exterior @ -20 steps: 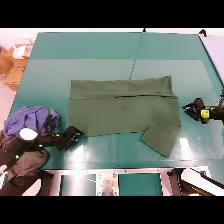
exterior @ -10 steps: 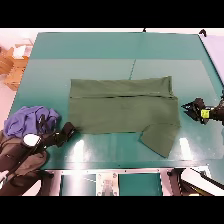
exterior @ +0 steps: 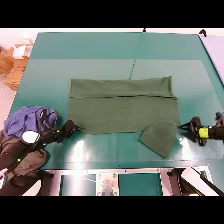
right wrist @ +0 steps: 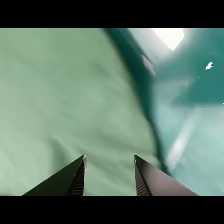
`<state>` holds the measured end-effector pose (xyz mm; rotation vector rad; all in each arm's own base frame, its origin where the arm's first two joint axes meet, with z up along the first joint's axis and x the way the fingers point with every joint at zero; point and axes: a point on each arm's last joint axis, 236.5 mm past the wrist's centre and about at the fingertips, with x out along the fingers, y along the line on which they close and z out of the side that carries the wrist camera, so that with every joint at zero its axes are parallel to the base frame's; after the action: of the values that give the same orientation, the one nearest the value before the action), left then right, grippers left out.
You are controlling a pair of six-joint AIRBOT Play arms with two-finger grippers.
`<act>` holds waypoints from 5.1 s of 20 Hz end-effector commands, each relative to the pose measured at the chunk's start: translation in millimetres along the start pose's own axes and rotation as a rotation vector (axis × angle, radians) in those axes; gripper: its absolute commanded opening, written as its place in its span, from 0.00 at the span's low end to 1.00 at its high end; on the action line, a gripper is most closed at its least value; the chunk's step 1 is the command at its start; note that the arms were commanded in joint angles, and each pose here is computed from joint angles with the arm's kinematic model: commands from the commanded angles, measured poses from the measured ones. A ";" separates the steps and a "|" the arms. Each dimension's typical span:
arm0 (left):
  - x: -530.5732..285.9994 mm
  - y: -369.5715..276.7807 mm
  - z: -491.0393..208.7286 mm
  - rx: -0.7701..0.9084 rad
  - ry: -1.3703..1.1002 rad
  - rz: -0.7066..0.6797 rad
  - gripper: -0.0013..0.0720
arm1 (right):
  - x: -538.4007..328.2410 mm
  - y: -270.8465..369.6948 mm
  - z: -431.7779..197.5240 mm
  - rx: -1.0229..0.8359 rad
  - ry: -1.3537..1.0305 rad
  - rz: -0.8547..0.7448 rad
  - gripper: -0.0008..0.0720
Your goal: Fold the shirts.
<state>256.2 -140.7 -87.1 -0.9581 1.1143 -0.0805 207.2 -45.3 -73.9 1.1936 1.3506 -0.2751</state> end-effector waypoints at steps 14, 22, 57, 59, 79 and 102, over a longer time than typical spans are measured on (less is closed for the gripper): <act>-0.5 -1.7 -8.0 0.016 0.035 -0.005 0.06 | 37.1 -7.8 -4.7 -0.112 0.050 -0.018 0.16; -15.3 -1.9 -37.7 0.119 0.223 0.082 0.05 | 12.2 -25.4 -12.6 -0.060 0.065 -0.149 0.03; 94.7 -146.8 231.2 0.451 0.067 0.254 0.05 | 57.6 236.8 192.6 -0.488 -0.086 -0.060 0.04; 99.9 -156.9 234.9 0.469 0.044 0.208 0.06 | 59.8 250.3 197.6 -0.479 -0.120 -0.011 0.09; 26.7 -183.2 269.5 0.285 0.110 0.012 0.05 | 75.3 180.3 191.1 -0.577 0.254 0.226 0.83; 172.2 -290.2 74.8 0.648 0.257 -0.163 0.05 | 10.9 294.9 110.3 -0.995 0.188 0.190 0.03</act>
<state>527.4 -287.3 27.2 -0.5131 1.1514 -0.5988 499.4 -15.6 2.6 0.5408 1.2995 0.5904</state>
